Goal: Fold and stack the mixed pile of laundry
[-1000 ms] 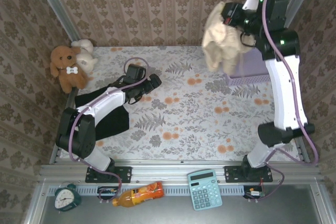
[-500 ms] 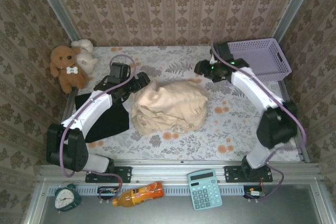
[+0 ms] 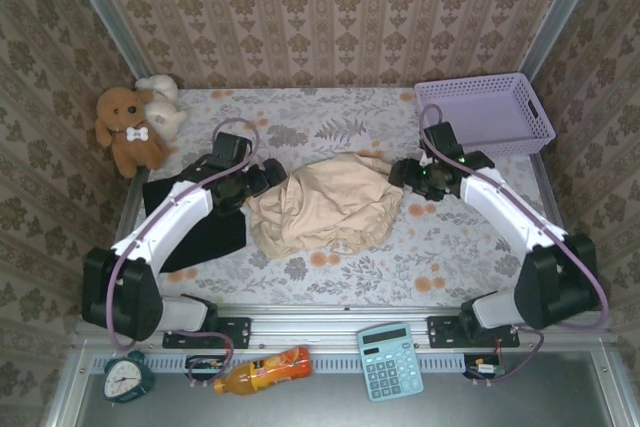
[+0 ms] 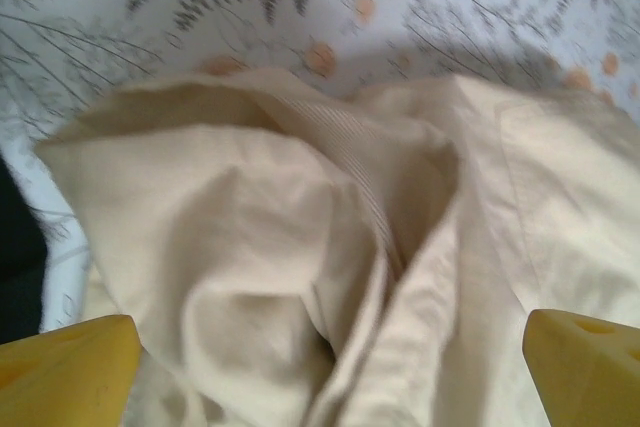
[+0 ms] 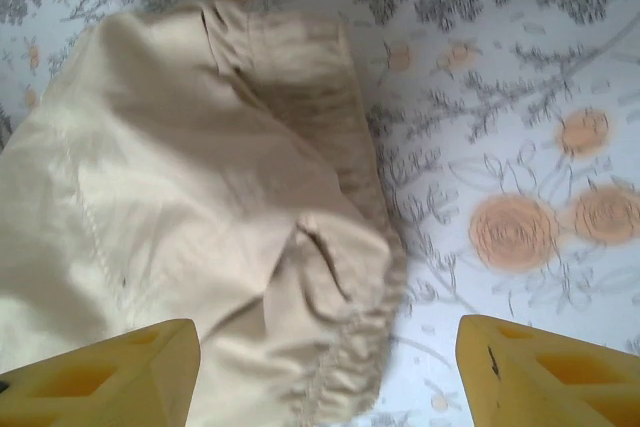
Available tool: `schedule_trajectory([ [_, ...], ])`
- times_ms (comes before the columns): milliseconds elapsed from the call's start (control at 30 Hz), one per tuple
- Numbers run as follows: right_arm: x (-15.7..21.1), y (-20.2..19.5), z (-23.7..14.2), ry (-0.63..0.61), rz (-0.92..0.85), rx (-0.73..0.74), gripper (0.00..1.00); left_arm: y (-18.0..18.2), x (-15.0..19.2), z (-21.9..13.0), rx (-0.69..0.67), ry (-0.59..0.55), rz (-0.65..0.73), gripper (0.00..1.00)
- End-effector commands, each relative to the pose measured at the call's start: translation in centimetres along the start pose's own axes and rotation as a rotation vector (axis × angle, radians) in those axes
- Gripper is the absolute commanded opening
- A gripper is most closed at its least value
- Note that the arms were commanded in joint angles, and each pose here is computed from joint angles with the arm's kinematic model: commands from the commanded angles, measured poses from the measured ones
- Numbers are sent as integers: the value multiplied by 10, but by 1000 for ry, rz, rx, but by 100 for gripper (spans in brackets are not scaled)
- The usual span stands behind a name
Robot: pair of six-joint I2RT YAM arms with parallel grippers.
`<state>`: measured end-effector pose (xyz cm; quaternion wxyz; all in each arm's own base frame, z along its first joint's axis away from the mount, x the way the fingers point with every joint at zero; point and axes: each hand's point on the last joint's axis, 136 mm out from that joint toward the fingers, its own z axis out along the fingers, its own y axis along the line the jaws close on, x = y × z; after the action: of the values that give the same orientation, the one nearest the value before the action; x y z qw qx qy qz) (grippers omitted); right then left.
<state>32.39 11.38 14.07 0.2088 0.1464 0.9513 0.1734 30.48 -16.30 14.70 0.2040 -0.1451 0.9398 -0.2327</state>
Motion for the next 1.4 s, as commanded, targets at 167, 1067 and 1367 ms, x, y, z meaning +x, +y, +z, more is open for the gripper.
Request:
schedule_trajectory([
  [167,46,-2,31,80,40,-159,84,-19,78,14,60,151,49,94],
  [1067,-71,53,-113,-287,-322,-85,0,-117,-90,-142,412,-182,120,0],
  [1367,-53,107,-268,-479,-374,-387,0,-175,-108,-281,615,-458,293,1],
])
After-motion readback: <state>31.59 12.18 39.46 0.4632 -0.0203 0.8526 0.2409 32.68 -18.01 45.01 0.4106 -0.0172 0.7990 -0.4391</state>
